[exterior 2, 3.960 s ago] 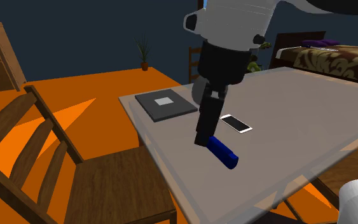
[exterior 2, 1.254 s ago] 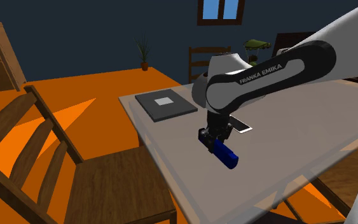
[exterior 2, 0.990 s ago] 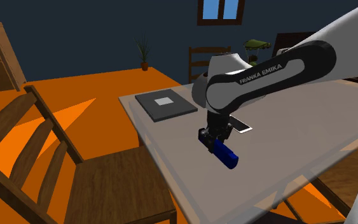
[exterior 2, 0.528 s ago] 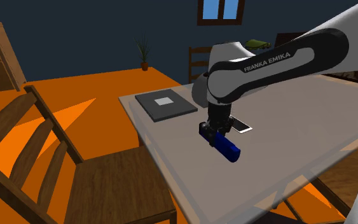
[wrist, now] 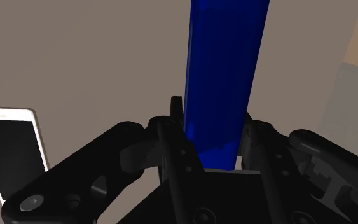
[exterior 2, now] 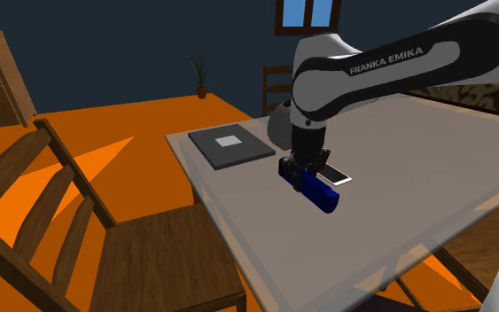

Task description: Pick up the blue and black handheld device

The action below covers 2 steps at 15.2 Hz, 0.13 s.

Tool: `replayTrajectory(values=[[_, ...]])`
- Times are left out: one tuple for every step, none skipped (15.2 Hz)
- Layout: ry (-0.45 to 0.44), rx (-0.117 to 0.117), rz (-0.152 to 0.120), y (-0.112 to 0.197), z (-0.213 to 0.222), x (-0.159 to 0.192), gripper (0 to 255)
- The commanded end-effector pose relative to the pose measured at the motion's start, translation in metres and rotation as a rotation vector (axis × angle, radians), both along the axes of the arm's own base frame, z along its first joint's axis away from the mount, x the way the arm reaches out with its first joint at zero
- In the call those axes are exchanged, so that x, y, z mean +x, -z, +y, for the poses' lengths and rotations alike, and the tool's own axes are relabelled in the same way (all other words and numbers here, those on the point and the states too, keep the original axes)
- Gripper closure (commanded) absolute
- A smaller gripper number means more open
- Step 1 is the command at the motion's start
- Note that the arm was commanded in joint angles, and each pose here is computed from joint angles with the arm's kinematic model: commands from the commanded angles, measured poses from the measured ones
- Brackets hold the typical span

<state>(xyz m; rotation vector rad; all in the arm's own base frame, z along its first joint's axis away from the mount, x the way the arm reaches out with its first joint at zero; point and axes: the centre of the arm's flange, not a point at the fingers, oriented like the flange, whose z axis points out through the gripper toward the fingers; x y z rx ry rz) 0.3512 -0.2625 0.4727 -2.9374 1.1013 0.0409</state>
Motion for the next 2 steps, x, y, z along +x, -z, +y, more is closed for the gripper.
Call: replayTrajectory(values=[[0.0,0.0,0.0,-0.0065,-0.0003,0.0011,255],[0.0,0.0,0.0,-0.0064,-0.0003,0.0012,255]])
